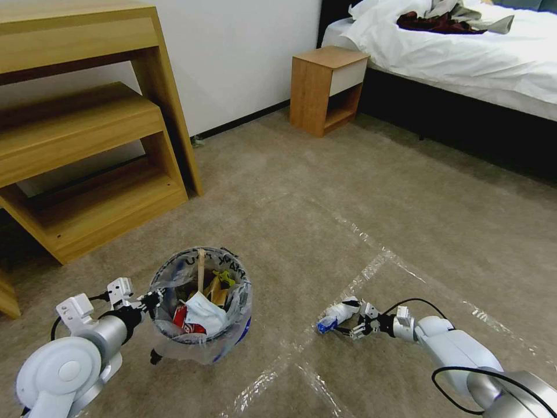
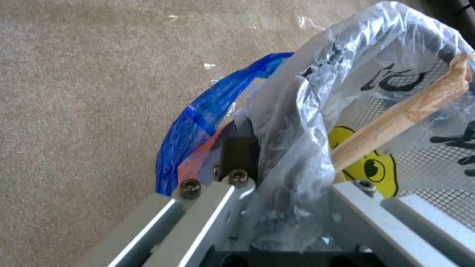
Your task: Pick up the trash bin and place the garbage on the floor into it.
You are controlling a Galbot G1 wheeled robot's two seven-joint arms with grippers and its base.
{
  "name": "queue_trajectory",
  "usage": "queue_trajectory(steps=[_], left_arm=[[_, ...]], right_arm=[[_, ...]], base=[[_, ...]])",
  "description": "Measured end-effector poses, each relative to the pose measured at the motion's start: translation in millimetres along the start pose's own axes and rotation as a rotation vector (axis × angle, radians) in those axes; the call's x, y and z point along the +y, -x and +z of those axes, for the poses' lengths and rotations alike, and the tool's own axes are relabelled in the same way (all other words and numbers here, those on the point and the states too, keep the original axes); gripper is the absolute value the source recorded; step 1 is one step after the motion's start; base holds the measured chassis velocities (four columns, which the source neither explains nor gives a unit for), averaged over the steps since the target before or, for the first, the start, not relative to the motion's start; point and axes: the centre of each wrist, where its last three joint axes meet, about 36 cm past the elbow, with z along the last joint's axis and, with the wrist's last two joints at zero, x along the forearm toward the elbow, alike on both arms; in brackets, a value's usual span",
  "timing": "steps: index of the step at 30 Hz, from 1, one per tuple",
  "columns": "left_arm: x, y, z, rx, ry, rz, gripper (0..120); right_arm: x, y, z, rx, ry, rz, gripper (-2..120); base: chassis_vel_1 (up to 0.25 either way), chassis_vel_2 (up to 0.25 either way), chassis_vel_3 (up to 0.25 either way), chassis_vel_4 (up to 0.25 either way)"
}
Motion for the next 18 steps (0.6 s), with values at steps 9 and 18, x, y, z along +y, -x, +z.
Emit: queue_trajectory(steps=[9,18], left_arm=[[1.4,2.7,2.4,0.003,0.003,-0.003,0],[1.4,3.4,2.2,0.0,0.003,-0.003,0]], right_arm=[[5,13,-2,-0.007,0.014,0.072,100],[7,22,-7,-0.014,0.011,0.096,100]], base=[[0.0,0.0,0.0,0.0],[0.0,0.0,0.0,0.0]])
